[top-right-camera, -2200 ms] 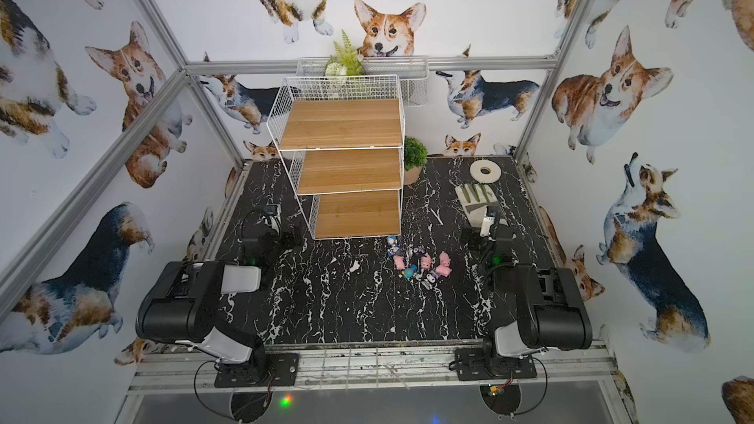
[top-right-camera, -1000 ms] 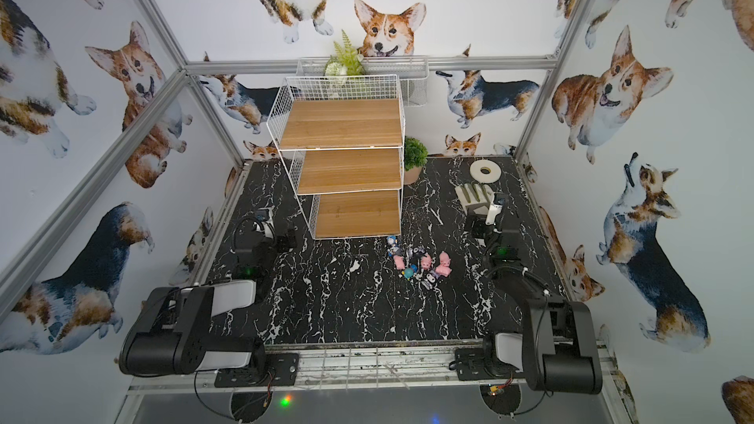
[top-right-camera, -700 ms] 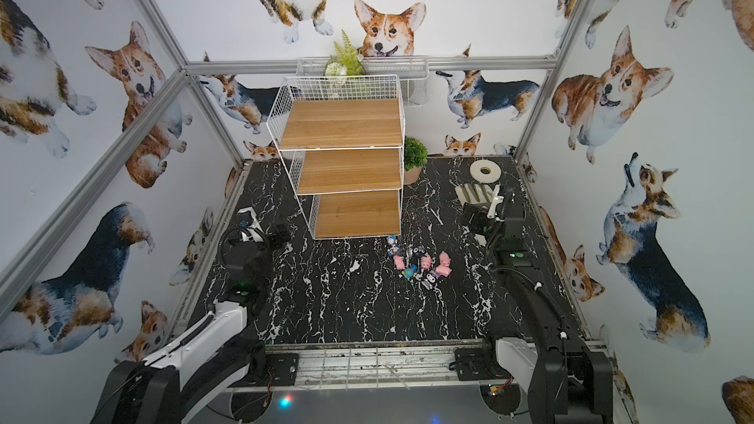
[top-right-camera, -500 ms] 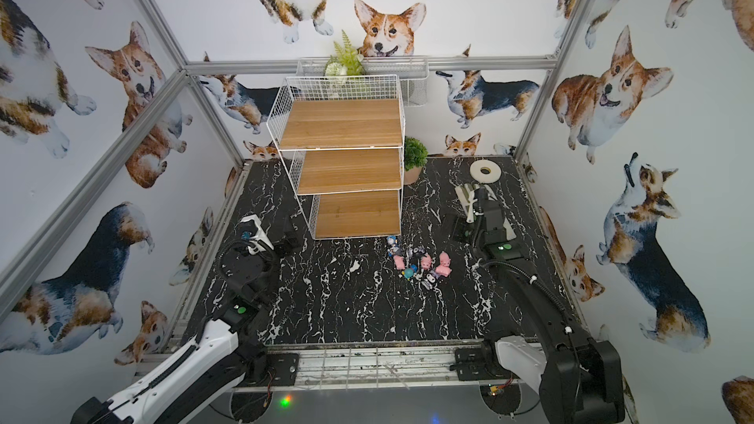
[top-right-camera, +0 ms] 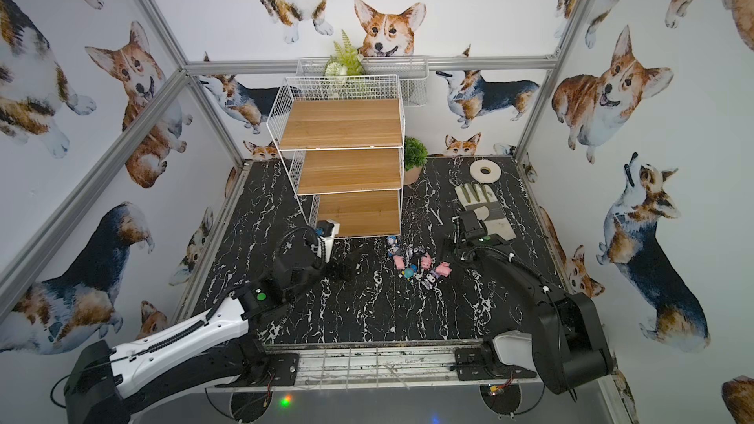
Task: Organize plastic toys on shelves
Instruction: Pick up the plastic toy at the center of the board.
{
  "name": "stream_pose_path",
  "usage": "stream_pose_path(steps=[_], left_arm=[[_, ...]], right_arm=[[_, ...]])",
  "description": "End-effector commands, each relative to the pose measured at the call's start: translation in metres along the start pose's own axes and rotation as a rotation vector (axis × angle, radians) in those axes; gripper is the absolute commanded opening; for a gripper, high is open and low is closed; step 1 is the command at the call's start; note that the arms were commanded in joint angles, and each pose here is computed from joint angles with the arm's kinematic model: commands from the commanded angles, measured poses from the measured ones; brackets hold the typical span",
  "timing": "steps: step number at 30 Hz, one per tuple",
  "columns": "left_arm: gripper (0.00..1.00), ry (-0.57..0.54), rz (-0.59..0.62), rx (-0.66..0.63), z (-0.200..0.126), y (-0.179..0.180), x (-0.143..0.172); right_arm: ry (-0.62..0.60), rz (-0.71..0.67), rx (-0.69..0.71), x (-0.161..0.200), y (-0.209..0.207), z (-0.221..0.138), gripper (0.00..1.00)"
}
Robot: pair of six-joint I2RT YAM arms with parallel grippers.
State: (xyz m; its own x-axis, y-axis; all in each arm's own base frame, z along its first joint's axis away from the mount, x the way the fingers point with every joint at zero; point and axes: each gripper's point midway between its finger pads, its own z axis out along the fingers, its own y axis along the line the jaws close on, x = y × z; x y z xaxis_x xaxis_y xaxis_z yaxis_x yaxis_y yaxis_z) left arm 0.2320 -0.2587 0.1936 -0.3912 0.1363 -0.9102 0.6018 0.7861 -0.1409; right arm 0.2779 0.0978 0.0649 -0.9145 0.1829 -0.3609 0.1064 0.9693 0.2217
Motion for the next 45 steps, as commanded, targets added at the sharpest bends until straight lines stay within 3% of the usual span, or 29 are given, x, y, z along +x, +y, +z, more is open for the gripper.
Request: stream_pose_path(steps=[1, 4, 9, 19, 30, 33, 45], left_arm=[[1.00, 0.057, 0.063, 0.139, 0.009, -0.038, 0.011], [1.00, 0.069, 0.060, 0.157, 0.017, -0.045, 0.016], [1.00, 0.088, 0.063, 0.153, 0.025, -0.045, 0.023], [1.00, 0.056, 0.085, 0.171, 0.026, -0.046, 0.030], [1.00, 0.057, 0.098, 0.158, 0.025, -0.042, 0.033], [1.00, 0.050, 0.101, 0.144, 0.024, -0.039, 0.033], [1.00, 0.039, 0.095, 0.119, 0.023, -0.034, 0.031]], right_arm=[[0.047, -0.004, 0.021, 0.001, 0.000, 0.008, 0.70], [0.090, 0.005, 0.026, 0.002, 0.002, 0.020, 0.59], [0.135, 0.015, 0.066, 0.008, -0.004, 0.032, 0.51], [0.127, 0.037, 0.033, 0.003, 0.006, 0.036, 0.42], [0.121, 0.049, 0.075, 0.010, 0.002, 0.038, 0.50], [0.053, 0.018, 0.089, 0.009, 0.005, 0.036, 0.52], [-0.162, -0.026, 0.154, 0.001, 0.000, 0.032, 0.47]])
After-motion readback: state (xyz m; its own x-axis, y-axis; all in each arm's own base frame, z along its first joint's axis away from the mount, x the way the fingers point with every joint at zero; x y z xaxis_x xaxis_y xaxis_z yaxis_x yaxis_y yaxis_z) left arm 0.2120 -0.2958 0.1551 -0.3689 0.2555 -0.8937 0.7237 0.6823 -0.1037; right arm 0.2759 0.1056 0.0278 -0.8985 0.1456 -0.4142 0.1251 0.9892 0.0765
